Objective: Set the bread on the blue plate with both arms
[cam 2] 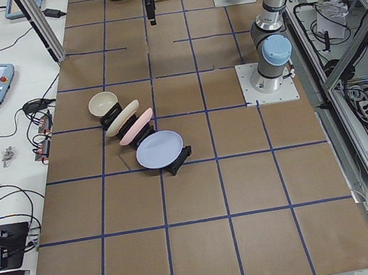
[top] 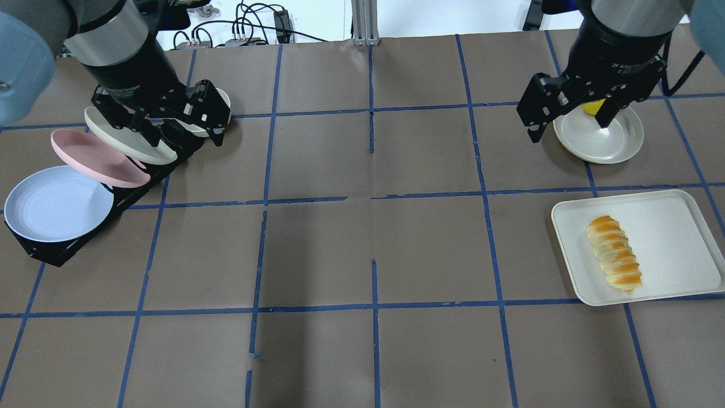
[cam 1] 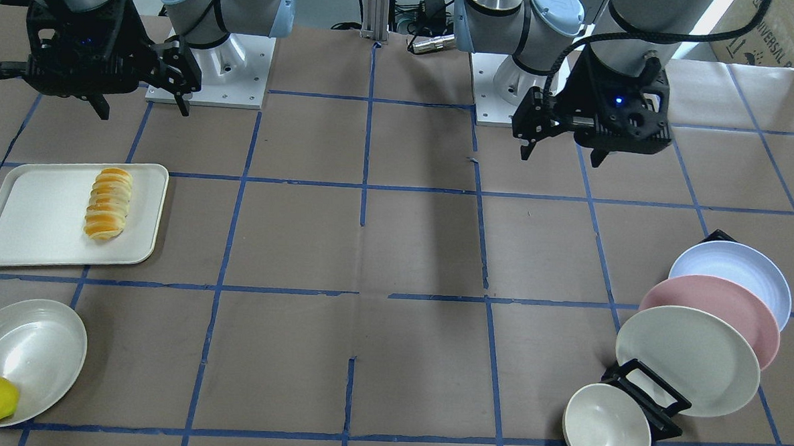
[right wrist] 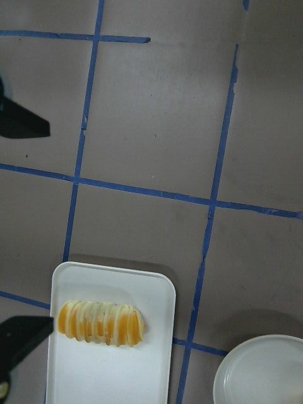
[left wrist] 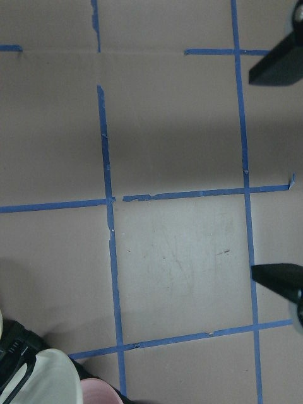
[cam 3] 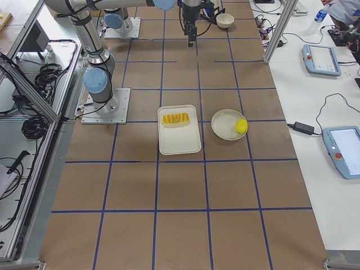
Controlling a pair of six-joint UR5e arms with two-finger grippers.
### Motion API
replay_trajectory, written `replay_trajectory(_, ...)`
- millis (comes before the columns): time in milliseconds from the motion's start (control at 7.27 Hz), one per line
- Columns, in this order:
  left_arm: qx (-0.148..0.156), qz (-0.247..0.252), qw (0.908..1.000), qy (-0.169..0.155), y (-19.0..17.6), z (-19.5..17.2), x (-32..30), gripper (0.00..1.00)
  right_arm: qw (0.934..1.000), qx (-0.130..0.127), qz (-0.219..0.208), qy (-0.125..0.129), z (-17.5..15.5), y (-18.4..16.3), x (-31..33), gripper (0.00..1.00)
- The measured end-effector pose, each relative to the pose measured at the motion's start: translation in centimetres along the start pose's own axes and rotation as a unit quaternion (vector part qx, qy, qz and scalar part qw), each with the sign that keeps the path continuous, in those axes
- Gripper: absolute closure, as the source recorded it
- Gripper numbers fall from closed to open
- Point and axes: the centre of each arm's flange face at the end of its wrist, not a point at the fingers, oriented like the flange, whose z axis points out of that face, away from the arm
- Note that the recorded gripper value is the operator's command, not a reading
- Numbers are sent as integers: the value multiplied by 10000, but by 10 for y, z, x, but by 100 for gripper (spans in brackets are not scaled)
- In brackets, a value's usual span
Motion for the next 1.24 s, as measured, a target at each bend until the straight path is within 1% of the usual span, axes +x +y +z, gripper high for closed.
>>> replay_trajectory(138,-1,59,10000,23,-3,-1,-32,0,9998,-81,159,-38,5,0,16,10)
replay_trajectory(275,13,144,9999,38,-5,-3,-69,0,9990,-203,372,-110,18,1,43,11)
replay_trajectory(413,14,204,9998,56,-5,-3,-112,0,9986,-238,453,-149,38,2,74,11)
replay_trajectory(550,-6,242,9997,95,-2,1,-162,0,9990,-186,383,-140,64,5,103,11)
replay_trajectory(688,-24,261,9995,187,4,7,-211,0,9992,-109,358,-116,97,11,128,13)
replay_trajectory(826,-51,285,9990,329,9,18,-251,0,9990,-53,436,-96,131,19,145,14)
replay_trajectory(963,-135,330,9981,511,11,37,-289,0,9986,-8,532,-80,164,29,155,12)
replay_trajectory(1239,-214,366,9950,904,24,78,-374,0,9982,191,569,25,225,49,157,13)
